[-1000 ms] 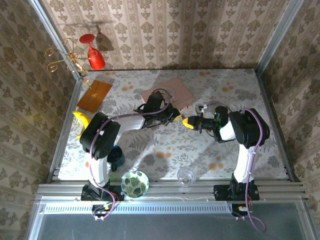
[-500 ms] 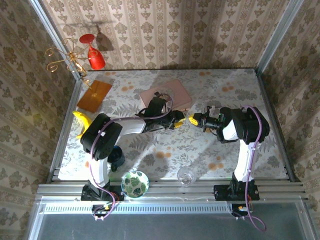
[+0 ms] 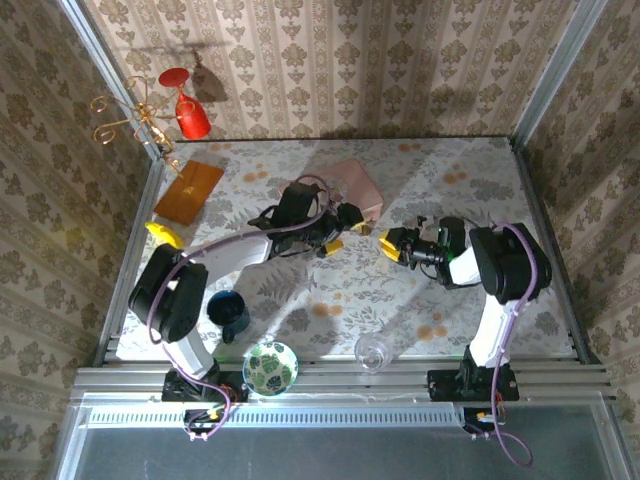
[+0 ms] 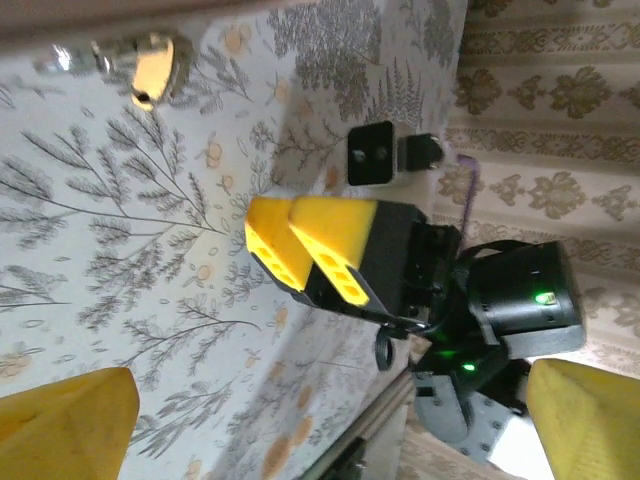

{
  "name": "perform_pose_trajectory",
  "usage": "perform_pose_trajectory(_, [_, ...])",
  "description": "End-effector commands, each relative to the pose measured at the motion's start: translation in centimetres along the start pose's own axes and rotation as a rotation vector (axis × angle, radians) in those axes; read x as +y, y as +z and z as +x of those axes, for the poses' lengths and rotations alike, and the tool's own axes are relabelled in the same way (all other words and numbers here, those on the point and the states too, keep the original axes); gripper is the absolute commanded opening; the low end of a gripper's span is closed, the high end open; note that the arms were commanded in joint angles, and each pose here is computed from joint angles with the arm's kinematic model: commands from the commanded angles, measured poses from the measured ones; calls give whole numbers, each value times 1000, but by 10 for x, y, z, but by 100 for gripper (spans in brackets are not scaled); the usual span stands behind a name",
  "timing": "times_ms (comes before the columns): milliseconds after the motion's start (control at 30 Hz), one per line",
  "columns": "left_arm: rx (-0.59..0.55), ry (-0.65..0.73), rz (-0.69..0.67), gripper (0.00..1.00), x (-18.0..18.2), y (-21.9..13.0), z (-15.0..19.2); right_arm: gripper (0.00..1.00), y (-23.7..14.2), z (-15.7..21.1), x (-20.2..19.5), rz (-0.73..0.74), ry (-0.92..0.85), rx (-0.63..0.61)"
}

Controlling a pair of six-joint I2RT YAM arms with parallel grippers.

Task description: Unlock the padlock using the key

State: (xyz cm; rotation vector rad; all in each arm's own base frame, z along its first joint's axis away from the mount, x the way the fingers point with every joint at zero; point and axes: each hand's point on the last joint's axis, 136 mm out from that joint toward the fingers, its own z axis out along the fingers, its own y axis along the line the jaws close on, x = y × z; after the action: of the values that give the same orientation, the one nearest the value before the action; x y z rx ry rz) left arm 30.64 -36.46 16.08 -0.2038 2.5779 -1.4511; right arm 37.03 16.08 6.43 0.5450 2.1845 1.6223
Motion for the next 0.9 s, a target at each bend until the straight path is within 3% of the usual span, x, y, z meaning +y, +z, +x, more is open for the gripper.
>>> perform_pose_trajectory(0, [-64,156,-147,100,3,-29,-11,50,3,10,3,187,-286,30])
perform_pose_trajectory(167, [-155,267,-317,100,15,-61,-31,53,12,20,7,530,-719,93])
perform_pose_trajectory(300, [-208,288,-424,100,35,-80,-53,48,20,10,7,638,-879,123])
perform_pose_trajectory(400, [-242,303,-530,100,52,-91,-69,42,29,6,2,691,-924,164])
perform_pose_trajectory(500, [-256,298,-584,100,67,-95,-82,43,38,5,-2,714,-945,186])
perform_pose_trajectory(867, [-206,284,-601,100,92,-55,-108,48,65,-21,5,773,-1005,197])
